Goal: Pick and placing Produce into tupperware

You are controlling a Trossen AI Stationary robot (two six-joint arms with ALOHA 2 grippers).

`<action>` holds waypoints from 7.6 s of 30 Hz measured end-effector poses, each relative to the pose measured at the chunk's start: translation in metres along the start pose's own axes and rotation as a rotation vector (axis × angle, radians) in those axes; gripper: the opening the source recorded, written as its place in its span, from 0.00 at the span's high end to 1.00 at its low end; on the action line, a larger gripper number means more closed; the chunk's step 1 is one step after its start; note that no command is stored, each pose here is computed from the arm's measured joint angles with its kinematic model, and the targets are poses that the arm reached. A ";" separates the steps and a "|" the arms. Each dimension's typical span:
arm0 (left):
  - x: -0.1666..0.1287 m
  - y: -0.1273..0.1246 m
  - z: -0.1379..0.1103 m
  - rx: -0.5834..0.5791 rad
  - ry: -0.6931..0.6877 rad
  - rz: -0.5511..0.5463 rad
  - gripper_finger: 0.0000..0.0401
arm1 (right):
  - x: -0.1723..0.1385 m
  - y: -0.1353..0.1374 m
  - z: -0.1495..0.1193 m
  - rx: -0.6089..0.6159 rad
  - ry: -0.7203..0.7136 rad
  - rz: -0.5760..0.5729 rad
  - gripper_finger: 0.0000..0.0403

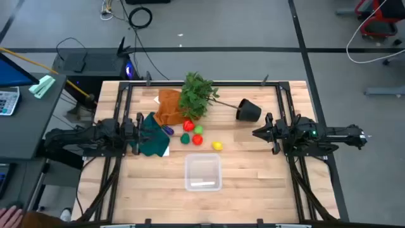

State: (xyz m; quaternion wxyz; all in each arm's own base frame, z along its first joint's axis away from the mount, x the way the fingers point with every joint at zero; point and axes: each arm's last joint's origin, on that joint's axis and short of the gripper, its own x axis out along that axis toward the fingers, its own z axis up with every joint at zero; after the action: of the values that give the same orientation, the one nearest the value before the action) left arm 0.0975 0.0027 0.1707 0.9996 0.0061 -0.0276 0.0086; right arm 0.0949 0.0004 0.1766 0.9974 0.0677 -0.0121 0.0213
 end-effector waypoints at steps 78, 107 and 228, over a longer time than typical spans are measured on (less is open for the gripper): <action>0.000 0.000 0.000 0.000 0.000 0.000 0.80 | 0.000 0.000 0.000 0.000 0.001 0.000 0.97; 0.000 0.000 0.000 0.000 0.000 0.000 0.78 | 0.000 0.000 0.000 0.000 0.000 0.000 0.97; 0.055 0.007 0.137 -0.002 0.378 0.156 0.79 | 0.115 0.002 0.105 -0.058 0.360 -0.062 0.99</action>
State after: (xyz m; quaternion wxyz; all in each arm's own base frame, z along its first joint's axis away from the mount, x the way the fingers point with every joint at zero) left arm 0.1448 0.0087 0.3110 0.9833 0.0012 0.1602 0.0868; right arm 0.2077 -0.0075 0.2836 0.9852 0.0344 0.1680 0.0020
